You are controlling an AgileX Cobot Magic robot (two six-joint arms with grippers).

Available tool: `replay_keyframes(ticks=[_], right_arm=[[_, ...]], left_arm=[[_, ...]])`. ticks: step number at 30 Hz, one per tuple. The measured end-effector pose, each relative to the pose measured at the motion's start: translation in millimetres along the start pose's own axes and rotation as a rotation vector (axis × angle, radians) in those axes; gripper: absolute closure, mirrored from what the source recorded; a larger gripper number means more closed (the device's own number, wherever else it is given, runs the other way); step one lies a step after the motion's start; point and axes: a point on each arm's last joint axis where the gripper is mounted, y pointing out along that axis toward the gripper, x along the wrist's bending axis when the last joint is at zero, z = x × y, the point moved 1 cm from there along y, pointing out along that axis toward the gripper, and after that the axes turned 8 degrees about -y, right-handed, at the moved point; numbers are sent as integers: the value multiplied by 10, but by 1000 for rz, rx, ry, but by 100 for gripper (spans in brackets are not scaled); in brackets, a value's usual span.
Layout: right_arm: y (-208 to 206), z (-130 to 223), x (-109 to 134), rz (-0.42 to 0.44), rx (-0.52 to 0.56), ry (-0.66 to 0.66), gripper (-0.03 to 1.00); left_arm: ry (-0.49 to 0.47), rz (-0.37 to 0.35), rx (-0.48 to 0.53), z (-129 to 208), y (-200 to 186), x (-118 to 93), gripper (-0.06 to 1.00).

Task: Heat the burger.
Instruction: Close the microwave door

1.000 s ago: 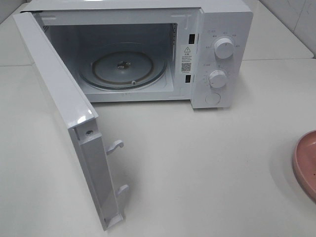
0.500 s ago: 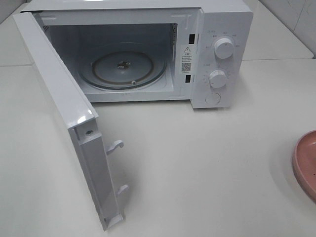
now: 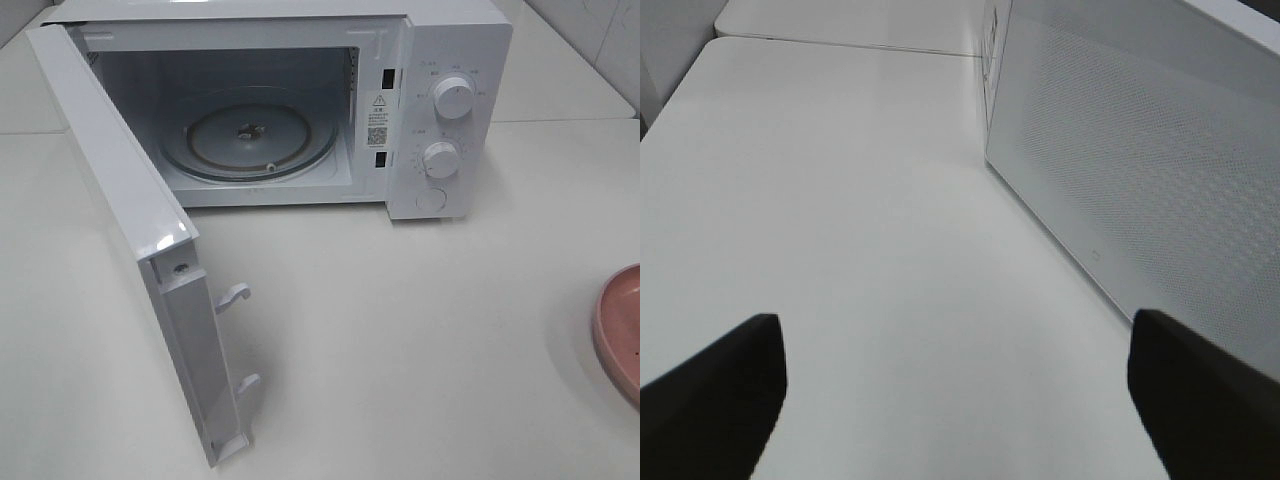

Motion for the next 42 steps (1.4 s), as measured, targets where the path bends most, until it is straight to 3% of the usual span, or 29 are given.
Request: replay_keyframes(ticks=[12,17,21,22,25,27,28,30,32,33,34,35,42], right_arm=[[0,0,0,0,0,0,26],[0,0,0,0,0,0,26],[0,0,0,0,0,0,26],[0,0,0,0,0,0,26],[0,0,0,0,0,0,26],[0,0,0,0,0,0,26],[0,0,0,0,0,0,26],[0,0,0,0,0,0,26],[0,0,0,0,0,0,26],[0,0,0,0,0,0,26],[0,0,0,0,0,0,26],[0,0,0,0,0,0,26],[0,0,0,0,0,0,26]], left_arm=[[-10,20,-4,-8,-11,-22,10],[-12,33,-54,-77,-57,-44,11],[-13,44,-148,-171,-67,-53,20],[-13,48,-197,-221,-75,-58,27],[-14,51,-233,-274,-67,-61,31],[-19,47,-244,-369,-14,-65,49],[-19,47,-244,-369,-14,-65,49],[-27,38,-215,-446,97,-63,65],[-29,34,-205,-469,135,-61,69],[-35,26,-184,-530,232,-57,81],[-35,26,-184,-530,232,-57,81],[-41,19,-171,-588,332,-51,90],[-57,5,-248,-677,634,1,94]])
